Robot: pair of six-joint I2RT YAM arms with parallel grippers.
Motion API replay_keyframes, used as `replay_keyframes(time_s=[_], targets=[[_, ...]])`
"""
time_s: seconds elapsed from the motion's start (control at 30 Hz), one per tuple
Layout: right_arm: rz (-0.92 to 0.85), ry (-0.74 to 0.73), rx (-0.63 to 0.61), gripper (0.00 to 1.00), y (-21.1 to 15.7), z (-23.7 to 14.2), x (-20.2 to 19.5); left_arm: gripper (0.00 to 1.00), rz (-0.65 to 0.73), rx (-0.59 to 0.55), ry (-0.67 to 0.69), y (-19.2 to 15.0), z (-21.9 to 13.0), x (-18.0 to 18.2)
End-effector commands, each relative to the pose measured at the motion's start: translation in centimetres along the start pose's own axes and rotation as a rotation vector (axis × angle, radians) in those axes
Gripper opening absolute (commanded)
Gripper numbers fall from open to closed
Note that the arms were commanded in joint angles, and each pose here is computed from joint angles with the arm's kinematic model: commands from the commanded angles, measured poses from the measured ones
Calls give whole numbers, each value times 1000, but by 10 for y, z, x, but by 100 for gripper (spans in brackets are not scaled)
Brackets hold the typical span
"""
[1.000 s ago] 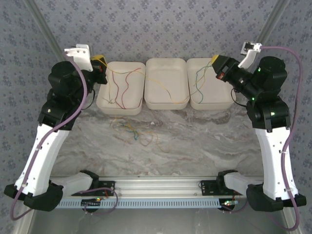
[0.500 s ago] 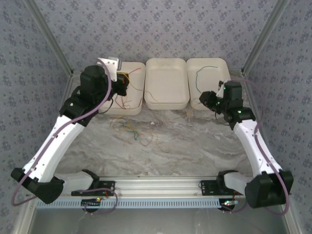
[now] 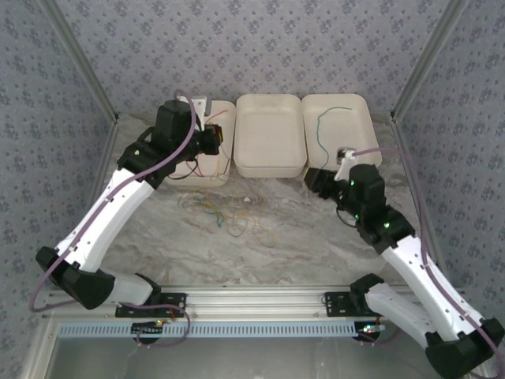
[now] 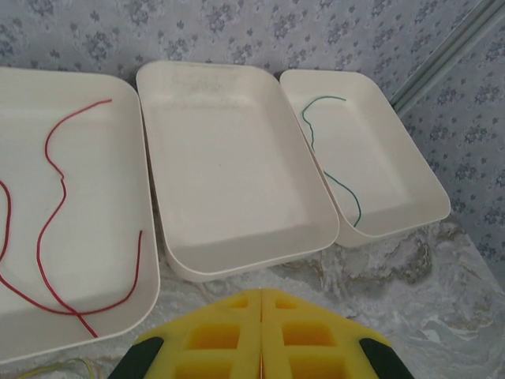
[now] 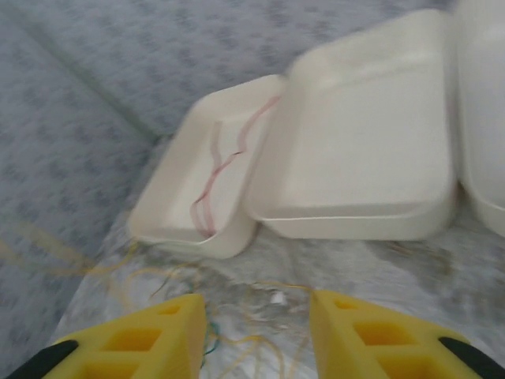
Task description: Untangle the cables
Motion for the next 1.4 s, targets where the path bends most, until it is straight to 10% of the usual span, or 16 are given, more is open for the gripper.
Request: replay_keyframes(time_s=[0.0,0.4,1.0,1.17,1.37], targets=[[-183,73,71,39,-48,33,35,0,-64,-20,-44,13,-16,-14],[-55,331,19,58,-121,107,170,0,-121,-49,-114,22,-39,-25],[-95,130,-38,64,-84,171,143,0,-144,-69,-194,30,-62,-38],[-128,168,10,50,-76,193,146,0,-135,-90,-208,35,-70,-41],[-131,129,29,0,-84,206,131,0,-115,-128,-223,50,-80,-50]])
Point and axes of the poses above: each hand's point on the last joint's axis, 136 mm out from that joint toward the fingers, its own z axis out along the fingers, its own x axis along the line the jaws close on, y = z × x, the point moved 3 cm from there along -z, back along the fingers, and after that the axes turned 9 degrees about -z, right-handed, at the moved point
